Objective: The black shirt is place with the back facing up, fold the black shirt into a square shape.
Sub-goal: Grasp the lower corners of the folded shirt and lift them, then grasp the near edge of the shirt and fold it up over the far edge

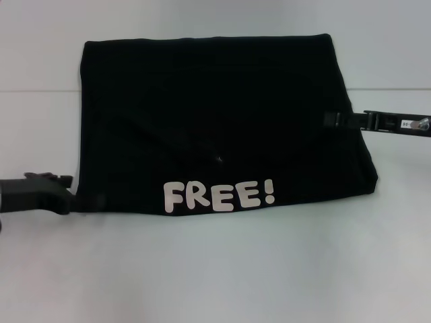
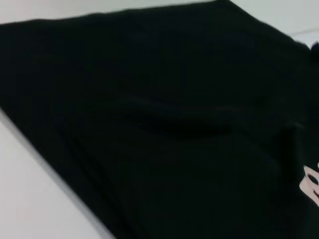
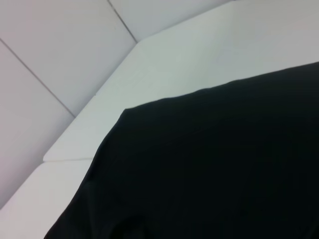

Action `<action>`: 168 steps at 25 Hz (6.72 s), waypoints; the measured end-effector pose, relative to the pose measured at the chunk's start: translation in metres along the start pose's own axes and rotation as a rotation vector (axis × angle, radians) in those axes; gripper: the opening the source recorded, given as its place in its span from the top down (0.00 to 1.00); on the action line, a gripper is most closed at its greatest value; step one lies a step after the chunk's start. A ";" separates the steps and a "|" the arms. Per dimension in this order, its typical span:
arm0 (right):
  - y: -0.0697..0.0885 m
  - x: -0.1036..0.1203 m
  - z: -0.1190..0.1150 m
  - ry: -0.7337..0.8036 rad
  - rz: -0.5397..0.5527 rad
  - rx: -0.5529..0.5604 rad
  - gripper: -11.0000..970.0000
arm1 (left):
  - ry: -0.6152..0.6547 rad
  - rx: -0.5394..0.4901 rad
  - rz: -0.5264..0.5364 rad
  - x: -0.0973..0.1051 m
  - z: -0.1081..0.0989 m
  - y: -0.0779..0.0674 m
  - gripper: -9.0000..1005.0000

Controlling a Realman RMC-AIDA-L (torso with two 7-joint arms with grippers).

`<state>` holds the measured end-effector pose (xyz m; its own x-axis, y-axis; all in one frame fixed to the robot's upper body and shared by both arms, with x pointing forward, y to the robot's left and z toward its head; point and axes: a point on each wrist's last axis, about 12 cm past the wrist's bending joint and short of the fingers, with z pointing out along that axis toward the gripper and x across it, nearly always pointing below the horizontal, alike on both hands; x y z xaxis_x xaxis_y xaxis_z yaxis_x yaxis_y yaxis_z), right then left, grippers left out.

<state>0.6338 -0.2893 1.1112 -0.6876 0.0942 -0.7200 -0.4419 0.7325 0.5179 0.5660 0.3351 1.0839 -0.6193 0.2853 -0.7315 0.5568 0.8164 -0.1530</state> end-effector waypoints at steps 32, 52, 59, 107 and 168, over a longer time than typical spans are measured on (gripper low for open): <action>-0.003 0.007 -0.002 0.015 0.010 0.013 0.26 | 0.054 0.021 0.029 -0.003 0.013 -0.008 0.32; -0.017 0.026 -0.011 0.197 0.017 0.102 0.26 | 0.066 0.016 0.042 -0.005 0.008 -0.003 0.95; -0.018 0.037 -0.005 0.227 0.024 0.137 0.27 | 0.067 0.016 0.046 -0.006 0.009 -0.004 0.96; -0.017 0.102 -0.082 0.274 0.020 -0.111 0.95 | 0.154 0.303 -0.111 0.045 -0.054 -0.020 0.96; -0.019 -0.022 0.021 -0.036 -0.199 0.296 0.95 | -0.034 -0.273 0.014 -0.113 0.050 0.025 0.96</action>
<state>0.6700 -0.2912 1.1075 -0.5817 -0.0503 -0.8118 -0.3758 0.9018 0.2134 0.6775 0.2982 1.1298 -0.5910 0.2843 -0.7549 0.3927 0.9189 0.0387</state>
